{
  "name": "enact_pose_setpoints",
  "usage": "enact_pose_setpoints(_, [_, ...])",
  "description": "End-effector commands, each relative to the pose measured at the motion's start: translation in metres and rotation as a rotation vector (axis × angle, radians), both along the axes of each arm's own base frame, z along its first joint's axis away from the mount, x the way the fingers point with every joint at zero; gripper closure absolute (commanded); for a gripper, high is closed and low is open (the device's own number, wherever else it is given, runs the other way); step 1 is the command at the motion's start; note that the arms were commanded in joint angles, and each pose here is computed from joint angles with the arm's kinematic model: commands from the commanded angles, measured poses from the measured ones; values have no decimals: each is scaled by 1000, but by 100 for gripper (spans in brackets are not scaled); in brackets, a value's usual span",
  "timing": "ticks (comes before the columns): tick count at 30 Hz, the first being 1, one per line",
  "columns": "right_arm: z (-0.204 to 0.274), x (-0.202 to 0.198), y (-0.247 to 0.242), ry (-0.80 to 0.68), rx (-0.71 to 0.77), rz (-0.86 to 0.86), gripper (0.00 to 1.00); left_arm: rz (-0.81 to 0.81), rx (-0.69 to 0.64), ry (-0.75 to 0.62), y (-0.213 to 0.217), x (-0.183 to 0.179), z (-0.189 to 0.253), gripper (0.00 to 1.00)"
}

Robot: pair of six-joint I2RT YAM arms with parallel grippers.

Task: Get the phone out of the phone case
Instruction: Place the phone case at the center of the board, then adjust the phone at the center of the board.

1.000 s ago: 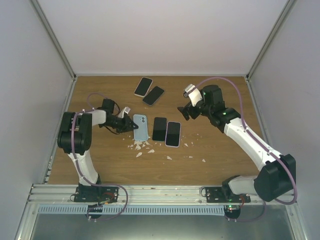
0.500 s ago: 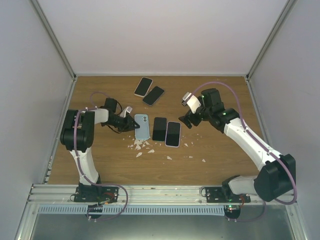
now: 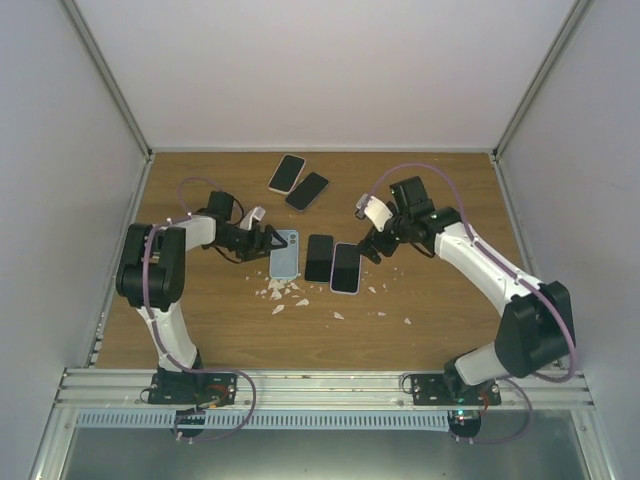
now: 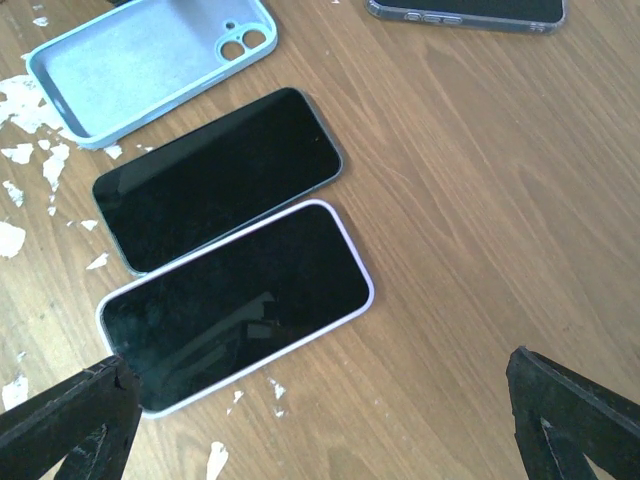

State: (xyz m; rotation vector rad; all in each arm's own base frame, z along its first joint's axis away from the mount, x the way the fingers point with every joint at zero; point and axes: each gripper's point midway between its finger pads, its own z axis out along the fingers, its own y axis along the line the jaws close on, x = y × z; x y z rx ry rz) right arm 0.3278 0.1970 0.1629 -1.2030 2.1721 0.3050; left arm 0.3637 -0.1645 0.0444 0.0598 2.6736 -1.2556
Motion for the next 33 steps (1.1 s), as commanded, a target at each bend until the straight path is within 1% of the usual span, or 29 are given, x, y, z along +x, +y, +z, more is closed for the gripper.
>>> enact_pose_setpoints(1, [-3, 15, 5, 32, 10, -18, 1, 24, 96, -38, 13, 0, -1, 5])
enact_pose_setpoints(2, [-6, 18, 6, 40, 8, -23, 2, 27, 100, -49, 14, 0, 2, 2])
enact_pose_setpoints(3, [-10, 21, 7, 51, 6, -26, 2, 33, 109, -60, 17, -1, 6, 1])
enact_pose_setpoints(6, [-21, 26, 11, 84, 4, -30, 3, 59, 133, -89, 27, -4, 13, 1])
enact_pose_setpoints(10, [-32, 37, 15, 121, -4, -49, 6, 98, 120, -138, 40, 0, 32, 1])
enact_pose_setpoints(17, [-56, 46, 23, 229, 18, -45, 15, 165, 84, -250, 60, 2, 71, 1])
enact_pose_setpoints(22, [-72, 53, 24, 317, 58, -33, 16, 179, 60, -278, 61, -10, 76, 1])
enact_pose_setpoints(30, [-93, 65, 33, 398, 82, -12, 17, 180, 33, -278, 58, -8, 77, 1])
enact_pose_setpoints(33, [-101, 69, 37, 423, 87, -4, 19, 182, 31, -276, 58, -9, 76, 1])
